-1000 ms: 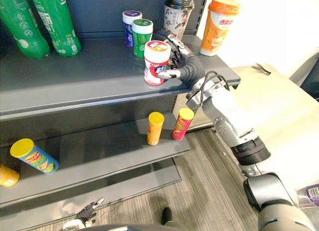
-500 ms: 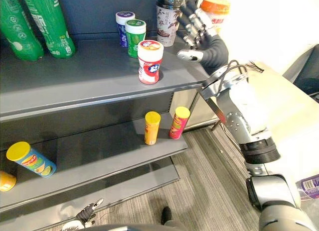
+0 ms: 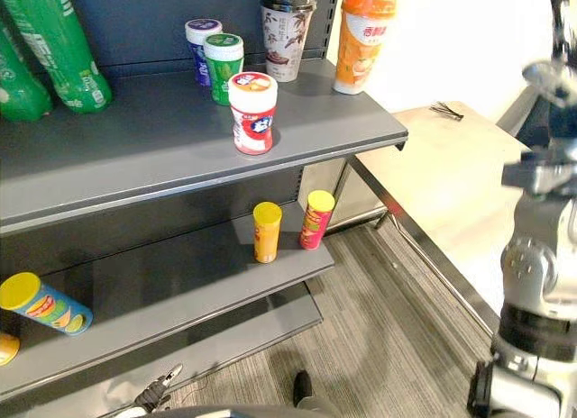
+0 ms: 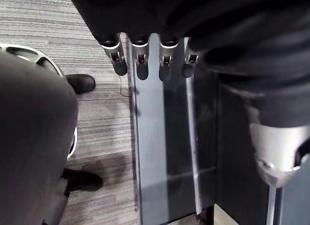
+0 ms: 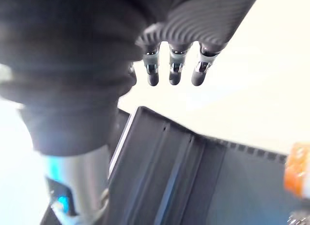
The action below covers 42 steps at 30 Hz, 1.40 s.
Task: Put the gum and the chips on the shelf.
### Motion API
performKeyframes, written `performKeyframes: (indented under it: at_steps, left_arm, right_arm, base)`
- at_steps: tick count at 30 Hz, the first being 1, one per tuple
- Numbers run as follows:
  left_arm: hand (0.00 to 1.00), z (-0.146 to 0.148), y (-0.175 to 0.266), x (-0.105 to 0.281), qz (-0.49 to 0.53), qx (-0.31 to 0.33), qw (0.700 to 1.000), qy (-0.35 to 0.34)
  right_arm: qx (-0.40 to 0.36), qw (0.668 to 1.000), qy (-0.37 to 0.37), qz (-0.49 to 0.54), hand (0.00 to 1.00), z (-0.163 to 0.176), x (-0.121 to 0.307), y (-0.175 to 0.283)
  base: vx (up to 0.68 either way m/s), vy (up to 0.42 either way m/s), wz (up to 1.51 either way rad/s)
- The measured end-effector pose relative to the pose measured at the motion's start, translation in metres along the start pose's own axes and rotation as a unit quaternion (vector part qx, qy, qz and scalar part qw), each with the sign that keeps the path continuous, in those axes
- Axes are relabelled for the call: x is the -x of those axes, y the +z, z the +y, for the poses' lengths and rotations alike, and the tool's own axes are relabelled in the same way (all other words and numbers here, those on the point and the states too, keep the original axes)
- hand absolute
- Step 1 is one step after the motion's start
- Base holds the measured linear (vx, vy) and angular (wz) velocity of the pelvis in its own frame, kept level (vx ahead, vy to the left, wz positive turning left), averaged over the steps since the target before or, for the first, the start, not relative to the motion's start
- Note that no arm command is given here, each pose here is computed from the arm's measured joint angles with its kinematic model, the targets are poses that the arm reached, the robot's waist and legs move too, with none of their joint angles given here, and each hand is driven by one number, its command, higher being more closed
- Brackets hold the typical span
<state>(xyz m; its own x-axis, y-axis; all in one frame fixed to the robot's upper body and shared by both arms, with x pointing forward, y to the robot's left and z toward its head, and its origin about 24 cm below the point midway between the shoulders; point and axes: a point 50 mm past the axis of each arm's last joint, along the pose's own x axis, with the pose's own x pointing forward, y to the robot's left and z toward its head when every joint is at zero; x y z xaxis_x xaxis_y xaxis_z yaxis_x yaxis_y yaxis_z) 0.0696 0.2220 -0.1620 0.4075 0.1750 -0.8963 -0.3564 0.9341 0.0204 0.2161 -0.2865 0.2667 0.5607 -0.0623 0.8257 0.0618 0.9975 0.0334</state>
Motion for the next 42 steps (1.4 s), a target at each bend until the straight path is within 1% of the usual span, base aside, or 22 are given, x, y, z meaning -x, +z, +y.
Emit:
performKeyframes:
  at_steps: [1, 3, 5, 6, 8, 9, 10, 13, 14, 15, 19, 22, 23, 24, 26, 27, 29, 30, 32, 36, 39, 42]
  left_arm:
    - [0.0, -0.001, -0.002, 0.0, 0.001, 0.006, 1.0, 0.001]
    - [0.0, 0.0, -0.005, 0.001, 0.001, 0.017, 1.0, 0.005]
    - [0.0, 0.0, -0.005, 0.002, -0.003, 0.017, 1.0, 0.008]
    - [0.0, -0.001, -0.005, 0.002, -0.004, 0.017, 1.0, 0.009]
    - [0.0, -0.001, -0.004, 0.001, -0.005, 0.016, 1.0, 0.009]
    - [0.0, -0.002, -0.004, 0.001, -0.006, 0.015, 1.0, 0.009]
    - [0.0, -0.002, -0.004, 0.001, -0.009, 0.013, 1.0, 0.008]
    - [0.0, -0.003, -0.002, 0.001, -0.011, 0.0, 1.0, 0.005]
    - [0.0, -0.004, -0.002, 0.001, -0.011, -0.001, 1.0, 0.005]
    - [0.0, -0.004, -0.003, 0.001, -0.009, -0.001, 1.0, 0.005]
    - [0.0, -0.008, -0.005, 0.0, -0.003, 0.001, 1.0, 0.002]
    - [0.0, -0.011, -0.003, -0.001, -0.003, -0.004, 1.0, -0.002]
    - [0.0, -0.012, -0.002, -0.001, -0.003, -0.008, 1.0, -0.004]
    - [0.0, -0.013, -0.002, -0.001, -0.004, -0.011, 1.0, -0.006]
    - [0.0, -0.016, 0.001, -0.002, -0.01, -0.015, 1.0, -0.011]
    - [0.0, -0.017, 0.001, -0.002, -0.01, -0.015, 1.0, -0.012]
    - [0.0, -0.017, 0.001, -0.002, -0.009, -0.016, 1.0, -0.014]
    - [0.0, -0.018, 0.001, -0.002, -0.01, -0.016, 1.0, -0.014]
    - [0.0, -0.018, 0.001, -0.002, -0.01, -0.016, 1.0, -0.015]
    - [0.0, -0.018, 0.001, -0.002, -0.01, -0.012, 1.0, -0.015]
    - [0.0, -0.017, 0.0, -0.002, -0.008, -0.007, 1.0, -0.014]
    - [0.0, -0.017, 0.0, -0.002, -0.009, 0.002, 1.0, -0.013]
  right_arm:
    - [0.016, 1.0, -0.015, 0.017, 0.0, 0.0, 0.016, -0.005]
    - [0.012, 0.998, -0.036, 0.053, 0.0, 0.008, 0.041, -0.018]
    - [-0.028, 0.989, -0.054, 0.135, 0.0, 0.025, 0.082, -0.043]
    - [-0.041, 0.985, -0.054, 0.159, 0.0, 0.031, 0.093, -0.049]
    - [-0.099, 0.959, -0.037, 0.263, 0.0, 0.057, 0.136, -0.07]
    - [-0.111, 0.95, -0.032, 0.289, 0.0, 0.061, 0.147, -0.075]
    - [-0.133, 0.931, -0.027, 0.34, 0.0, 0.069, 0.168, -0.085]
    - [-0.165, 0.88, -0.032, 0.443, 0.0, 0.076, 0.216, -0.098]
    - [-0.169, 0.866, -0.043, 0.469, 0.0, 0.075, 0.23, -0.101]
    - [-0.169, 0.844, -0.057, 0.505, 0.0, 0.074, 0.248, -0.103]
    - [-0.158, 0.815, -0.079, 0.552, 0.0, 0.073, 0.275, -0.109]
    - [-0.152, 0.786, -0.104, 0.59, 0.0, 0.07, 0.298, -0.114]
    - [-0.149, 0.769, -0.116, 0.611, 0.0, 0.068, 0.311, -0.118]
    - [-0.145, 0.76, -0.121, 0.622, 0.0, 0.067, 0.317, -0.12]
    - [-0.129, 0.718, -0.142, 0.67, 0.0, 0.06, 0.347, -0.121]
    - [-0.125, 0.707, -0.146, 0.681, 0.0, 0.059, 0.354, -0.121]
    - [-0.106, 0.662, -0.156, 0.725, 0.0, 0.053, 0.382, -0.119]
    - [-0.101, 0.648, -0.163, 0.737, 0.0, 0.051, 0.39, -0.118]
    - [-0.077, 0.603, -0.175, 0.774, 0.0, 0.046, 0.414, -0.113]
    - [-0.057, 0.535, -0.243, 0.808, 0.0, 0.037, 0.446, -0.099]
    - [-0.051, 0.507, -0.267, 0.818, 0.0, 0.036, 0.457, -0.09]
    - [-0.053, 0.497, -0.272, 0.822, 0.0, 0.039, 0.462, -0.089]
  base:
    - [0.0, 0.0, 0.0]
    - [-0.04, -0.025, 0.0]
    - [-0.05, -0.034, 0.01]
    - [-0.05, -0.034, 0.01]
    - [-0.03, -0.024, -0.01]
    - [0.0, 0.0, 0.0]
    - [0.0, 0.0, 0.0]
    - [-0.02, -0.015, 0.0]
    - [0.0, 0.0, 0.0]
    - [0.0, 0.0, 0.0]
    - [0.0, 0.0, 0.0]
    - [0.0, 0.0, 0.0]
    - [0.0, 0.0, 0.0]
    - [0.0, 0.0, 0.0]
    - [-0.01, -0.009, 0.02]
    - [-0.02, -0.017, 0.1]
    - [-0.02, -0.015, 0.12]
    - [-0.02, -0.015, 0.07]
    - [0.0, 0.0, 0.0]
    - [0.0, 0.0, 0.0]
    - [0.0, 0.0, 0.0]
    - [-0.01, -0.007, -0.02]
